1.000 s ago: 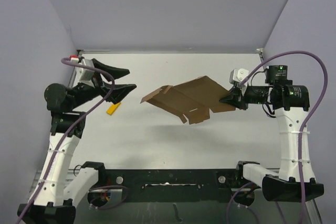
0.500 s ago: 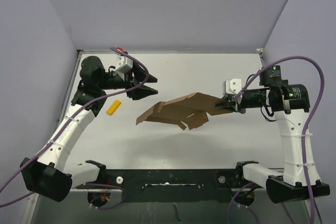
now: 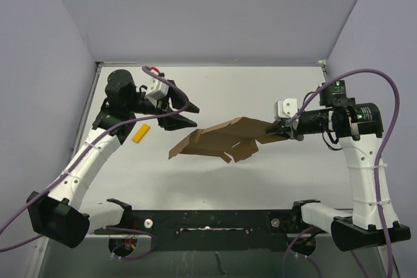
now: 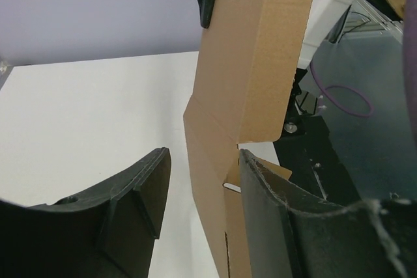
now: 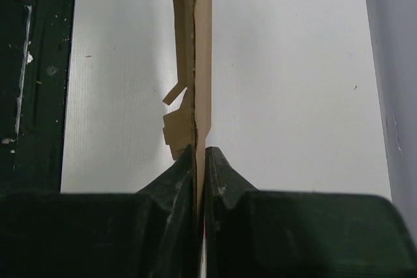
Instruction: Fold the paper box
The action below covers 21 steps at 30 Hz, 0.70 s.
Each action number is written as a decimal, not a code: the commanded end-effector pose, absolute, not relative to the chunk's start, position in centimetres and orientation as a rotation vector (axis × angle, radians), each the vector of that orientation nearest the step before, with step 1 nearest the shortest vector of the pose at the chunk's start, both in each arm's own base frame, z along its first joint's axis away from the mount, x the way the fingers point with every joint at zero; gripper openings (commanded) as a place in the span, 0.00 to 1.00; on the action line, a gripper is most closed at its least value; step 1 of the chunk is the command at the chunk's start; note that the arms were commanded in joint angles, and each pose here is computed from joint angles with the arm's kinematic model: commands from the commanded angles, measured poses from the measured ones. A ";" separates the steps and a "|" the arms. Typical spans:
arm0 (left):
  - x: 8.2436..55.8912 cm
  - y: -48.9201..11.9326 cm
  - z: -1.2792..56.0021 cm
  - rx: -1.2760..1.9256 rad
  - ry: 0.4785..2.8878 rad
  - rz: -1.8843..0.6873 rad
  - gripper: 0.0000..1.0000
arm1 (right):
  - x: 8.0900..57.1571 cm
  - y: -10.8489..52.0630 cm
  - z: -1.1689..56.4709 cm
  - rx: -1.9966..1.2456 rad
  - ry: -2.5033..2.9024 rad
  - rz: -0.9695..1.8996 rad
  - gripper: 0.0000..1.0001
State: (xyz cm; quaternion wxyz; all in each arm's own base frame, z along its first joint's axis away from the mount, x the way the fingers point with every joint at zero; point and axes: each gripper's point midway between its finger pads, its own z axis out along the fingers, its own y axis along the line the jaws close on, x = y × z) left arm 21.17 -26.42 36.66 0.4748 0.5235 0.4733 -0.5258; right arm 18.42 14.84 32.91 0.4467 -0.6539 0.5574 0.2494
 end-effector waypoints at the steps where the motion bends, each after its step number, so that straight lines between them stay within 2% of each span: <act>1: 20.5 -27.1 35.9 1.345 1.113 -1.338 0.45 | 18.8 15.2 34.4 -1.619 1.323 0.582 0.00; 21: 20.2 -28.0 34.5 1.384 1.120 -1.404 0.44 | 20.6 15.2 34.9 -1.575 1.370 0.565 0.00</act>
